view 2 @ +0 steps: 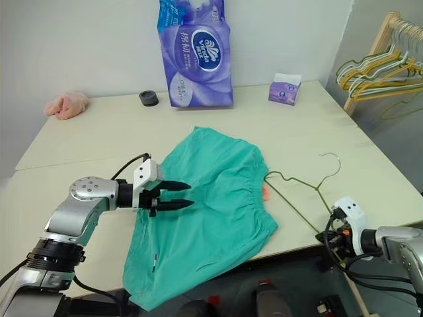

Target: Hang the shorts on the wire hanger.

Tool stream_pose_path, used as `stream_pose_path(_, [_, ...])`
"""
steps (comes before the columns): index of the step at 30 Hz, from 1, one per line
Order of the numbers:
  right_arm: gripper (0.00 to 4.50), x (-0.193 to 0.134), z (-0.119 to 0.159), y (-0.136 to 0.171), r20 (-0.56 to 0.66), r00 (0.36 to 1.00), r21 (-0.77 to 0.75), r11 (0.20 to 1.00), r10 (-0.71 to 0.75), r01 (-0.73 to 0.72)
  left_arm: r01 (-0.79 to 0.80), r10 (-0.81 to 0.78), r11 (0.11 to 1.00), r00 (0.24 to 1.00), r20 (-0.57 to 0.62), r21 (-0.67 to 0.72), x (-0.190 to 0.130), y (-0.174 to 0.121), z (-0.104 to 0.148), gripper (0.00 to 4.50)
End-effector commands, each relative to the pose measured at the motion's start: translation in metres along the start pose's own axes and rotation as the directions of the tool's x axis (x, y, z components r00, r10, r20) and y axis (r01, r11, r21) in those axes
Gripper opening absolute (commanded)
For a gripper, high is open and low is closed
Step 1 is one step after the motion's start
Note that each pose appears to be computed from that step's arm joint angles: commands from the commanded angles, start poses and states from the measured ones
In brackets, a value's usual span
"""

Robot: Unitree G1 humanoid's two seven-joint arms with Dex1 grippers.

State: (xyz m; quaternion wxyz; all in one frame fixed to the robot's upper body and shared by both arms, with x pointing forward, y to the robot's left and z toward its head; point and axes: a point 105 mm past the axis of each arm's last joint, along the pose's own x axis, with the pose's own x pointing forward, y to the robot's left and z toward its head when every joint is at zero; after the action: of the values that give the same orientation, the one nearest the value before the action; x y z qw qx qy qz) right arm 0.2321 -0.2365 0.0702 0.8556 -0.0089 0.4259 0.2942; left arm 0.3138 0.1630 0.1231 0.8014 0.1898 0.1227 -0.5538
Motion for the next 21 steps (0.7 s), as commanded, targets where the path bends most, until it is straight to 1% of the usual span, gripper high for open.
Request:
stream_pose_path(1, [0.0,-0.004,0.004,-0.004,0.004,1.0,0.028,1.0,-0.001,0.001,-0.019,0.018,0.999,1.0,0.004,0.043,-0.005,0.002,0.008,2.56])
stream_pose_path(5, [0.0,0.001,0.016,-0.002,0.02,0.999,0.038,0.999,0.028,-0.029,-0.02,0.02,0.999,1.0,0.004,0.044,-0.003,0.001,0.008,2.56])
stream_pose_path(11, [0.0,0.003,0.041,0.006,0.058,0.995,-0.005,0.996,0.086,-0.086,-0.031,0.031,0.999,1.0,0.003,0.045,-0.005,0.002,0.007,2.56])
stream_pose_path(14, [0.0,-0.003,0.058,0.017,0.106,0.983,-0.052,0.988,0.149,-0.144,-0.043,0.043,0.998,0.999,0.002,0.043,-0.007,0.003,0.007,2.56])
stream_pose_path(16, [0.0,-0.009,0.067,0.027,0.121,0.972,-0.114,0.976,0.2,-0.187,-0.05,0.05,0.998,0.999,0.001,0.04,-0.008,0.003,0.006,2.56])
stream_pose_path(19, [0.0,-0.01,0.07,0.04,0.114,0.959,-0.141,0.959,0.261,-0.244,-0.054,0.054,0.998,0.999,-0.002,0.034,-0.009,0.002,0.004,2.56])
stream_pose_path(21, [0.0,0.0,0.064,0.048,0.073,0.959,-0.164,0.952,0.275,-0.26,-0.062,0.062,0.998,0.998,-0.008,0.03,-0.01,0.003,0.002,2.56])
